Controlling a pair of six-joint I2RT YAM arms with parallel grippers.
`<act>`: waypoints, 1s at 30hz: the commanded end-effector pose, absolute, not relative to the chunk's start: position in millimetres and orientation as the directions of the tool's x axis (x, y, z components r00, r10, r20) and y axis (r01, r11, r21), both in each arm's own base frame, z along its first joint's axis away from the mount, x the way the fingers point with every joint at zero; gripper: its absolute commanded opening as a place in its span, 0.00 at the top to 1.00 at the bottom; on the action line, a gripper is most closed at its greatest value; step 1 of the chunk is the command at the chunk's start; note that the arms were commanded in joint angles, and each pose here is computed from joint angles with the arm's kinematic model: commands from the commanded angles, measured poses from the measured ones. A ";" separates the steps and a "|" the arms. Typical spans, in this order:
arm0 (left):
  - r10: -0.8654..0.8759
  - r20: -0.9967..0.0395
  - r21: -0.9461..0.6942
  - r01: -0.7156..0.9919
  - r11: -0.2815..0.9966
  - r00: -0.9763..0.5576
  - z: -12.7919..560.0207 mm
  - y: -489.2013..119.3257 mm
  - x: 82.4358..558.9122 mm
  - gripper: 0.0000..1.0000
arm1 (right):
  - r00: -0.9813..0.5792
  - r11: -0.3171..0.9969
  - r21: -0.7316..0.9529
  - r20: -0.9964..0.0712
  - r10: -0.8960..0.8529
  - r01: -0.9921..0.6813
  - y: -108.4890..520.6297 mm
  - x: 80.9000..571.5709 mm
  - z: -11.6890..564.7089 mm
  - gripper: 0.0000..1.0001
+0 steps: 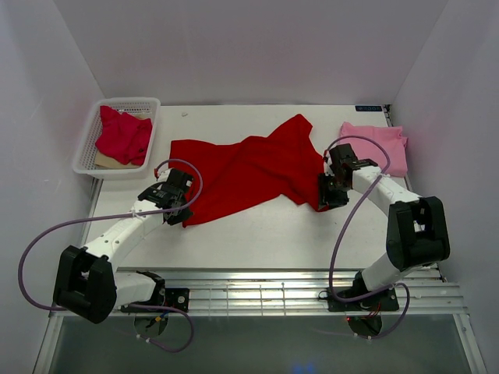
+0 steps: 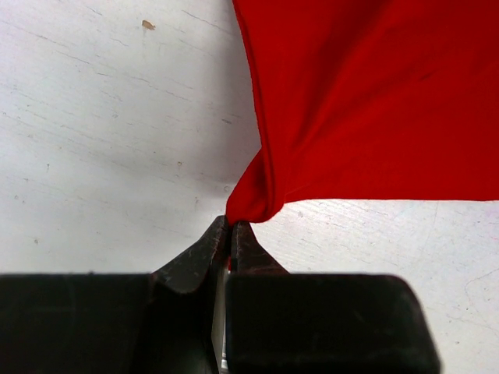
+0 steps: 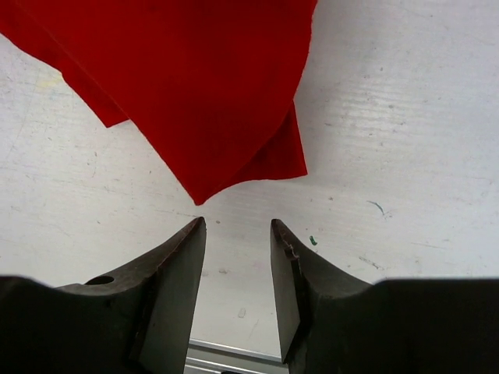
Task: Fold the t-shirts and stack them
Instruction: Flatten out the tshirt
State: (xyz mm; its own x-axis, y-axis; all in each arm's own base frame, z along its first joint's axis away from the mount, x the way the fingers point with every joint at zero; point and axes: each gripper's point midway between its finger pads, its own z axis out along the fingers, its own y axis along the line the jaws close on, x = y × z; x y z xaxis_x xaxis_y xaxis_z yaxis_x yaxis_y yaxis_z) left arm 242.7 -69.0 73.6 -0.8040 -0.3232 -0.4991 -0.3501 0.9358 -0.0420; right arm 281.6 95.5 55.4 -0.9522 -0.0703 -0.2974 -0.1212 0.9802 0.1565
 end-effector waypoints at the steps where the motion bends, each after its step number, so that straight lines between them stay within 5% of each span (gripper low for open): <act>1: -0.326 -0.524 -0.055 -0.351 0.935 -0.787 83.1 -70.1 249.0 1.00 | -0.939 0.970 0.203 -0.337 -0.063 -0.137 108.0 291.7 52.9 0.55; 18: -0.328 -0.529 -0.049 -0.358 0.933 -0.783 83.7 -67.0 246.1 1.00 | -0.949 0.957 0.238 -0.301 -0.092 -0.168 129.8 309.0 31.2 0.55; 21: -0.331 -0.539 -0.047 -0.365 0.930 -0.774 85.6 -65.5 248.0 1.00 | -0.948 0.960 0.225 -0.304 -0.092 -0.166 128.0 311.5 25.8 0.62; 25: -0.331 -0.552 -0.043 -0.370 0.928 -0.765 89.0 -64.1 251.4 1.00 | -0.934 0.960 0.209 -0.340 -0.108 -0.187 128.0 323.5 29.2 0.87; 30: -0.314 -0.601 -0.071 -0.341 0.937 -0.735 108.3 -68.4 267.1 1.00 | -0.917 0.957 0.200 -0.379 -0.123 -0.212 130.7 338.9 57.8 0.92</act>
